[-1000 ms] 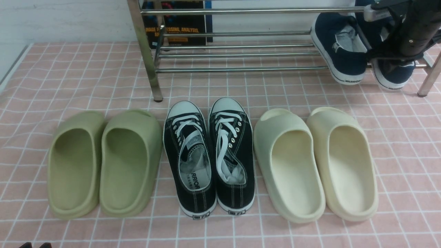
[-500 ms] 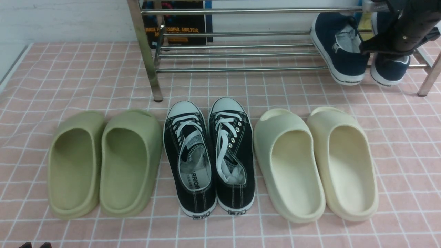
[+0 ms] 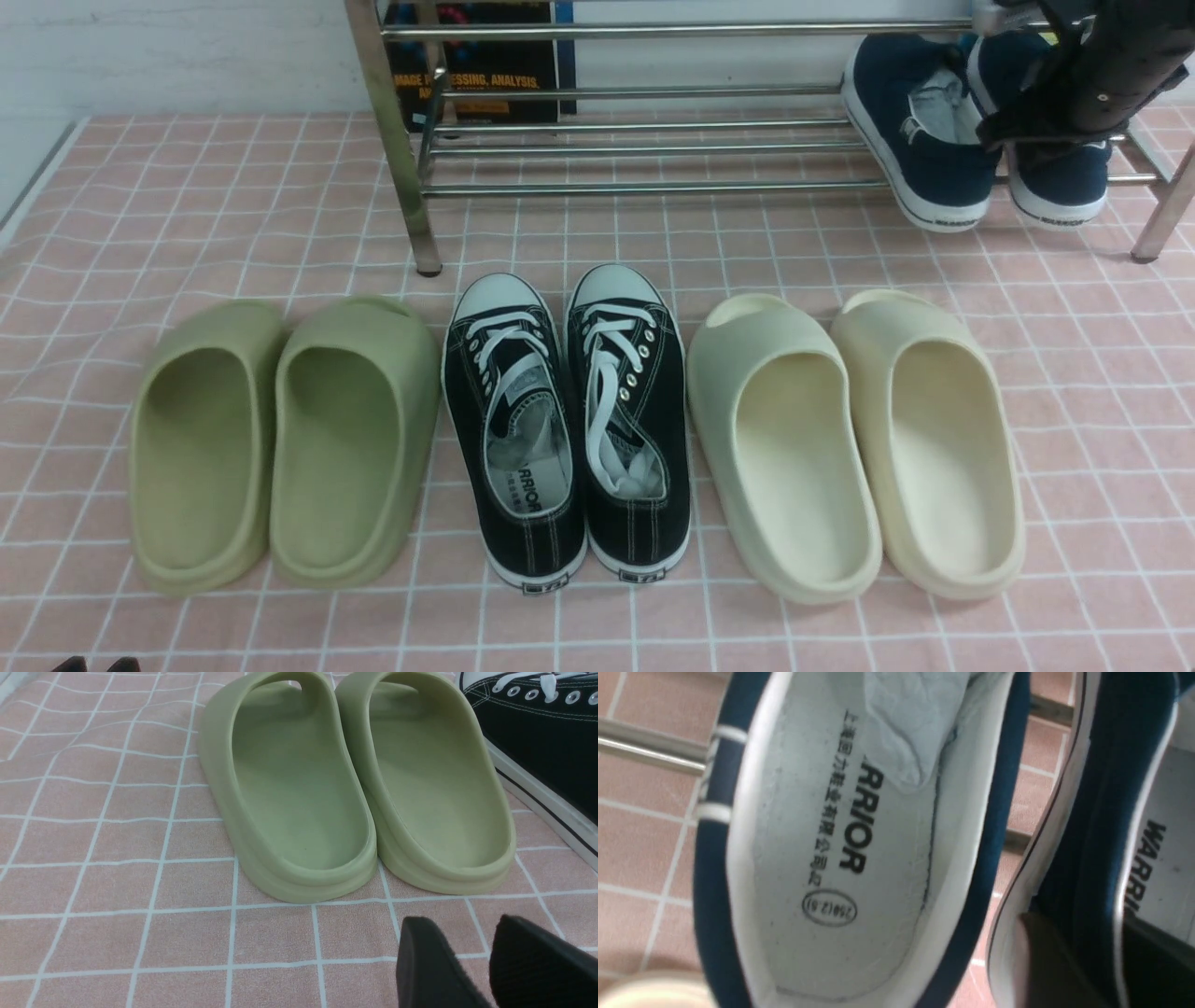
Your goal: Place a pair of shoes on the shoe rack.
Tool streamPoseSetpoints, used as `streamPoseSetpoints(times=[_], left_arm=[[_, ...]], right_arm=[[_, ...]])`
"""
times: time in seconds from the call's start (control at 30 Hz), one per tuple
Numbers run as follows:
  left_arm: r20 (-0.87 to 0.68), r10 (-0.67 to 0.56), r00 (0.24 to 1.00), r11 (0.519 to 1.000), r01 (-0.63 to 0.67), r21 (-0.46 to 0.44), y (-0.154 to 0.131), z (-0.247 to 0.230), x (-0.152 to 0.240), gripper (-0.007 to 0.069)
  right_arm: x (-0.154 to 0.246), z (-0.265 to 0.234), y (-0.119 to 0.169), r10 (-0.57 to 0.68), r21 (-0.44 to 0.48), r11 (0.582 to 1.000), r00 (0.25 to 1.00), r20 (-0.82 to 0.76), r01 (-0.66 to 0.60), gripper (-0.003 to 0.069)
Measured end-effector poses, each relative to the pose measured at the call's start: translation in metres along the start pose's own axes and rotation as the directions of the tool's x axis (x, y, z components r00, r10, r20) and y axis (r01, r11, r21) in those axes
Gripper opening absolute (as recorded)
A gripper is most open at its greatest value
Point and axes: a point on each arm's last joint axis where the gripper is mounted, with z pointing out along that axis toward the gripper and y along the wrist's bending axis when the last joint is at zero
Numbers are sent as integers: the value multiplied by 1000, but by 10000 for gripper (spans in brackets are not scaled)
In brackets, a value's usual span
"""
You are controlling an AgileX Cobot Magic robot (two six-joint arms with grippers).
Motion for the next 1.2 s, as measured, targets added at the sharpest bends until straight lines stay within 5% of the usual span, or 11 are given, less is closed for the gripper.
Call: streamPoseSetpoints(times=[0.2, 0.37, 0.5, 0.77, 0.87, 1.03, 1.2], left_arm=[[0, 0, 1000, 1000, 0, 0, 0, 0, 0, 239], [0, 0, 1000, 1000, 0, 0, 0, 0, 0, 239], [0, 0, 1000, 1000, 0, 0, 0, 0, 0, 239], [0, 0, 1000, 1000, 0, 0, 0, 0, 0, 239], [0, 0, 1000, 1000, 0, 0, 0, 0, 0, 239], [0, 0, 1000, 1000, 0, 0, 0, 0, 0, 239], [0, 0, 1000, 1000, 0, 0, 0, 0, 0, 239]], right_arm=[[-2, -24, -2, 2, 2, 1000, 1000, -4, -2, 426], [-6, -61, -6, -3, 23, 1000, 1000, 17, 2, 456], [-7, -92, -10, -10, 52, 999, 1000, 27, 8, 417], [4, -258, -8, 30, 21, 999, 944, 329, -39, 110], [36, -322, -2, 36, 24, 998, 865, 500, -55, -10], [99, -354, 11, 42, 47, 993, 687, 726, -111, -19], [204, -340, 34, 54, 16, 980, 337, 940, -201, -18]])
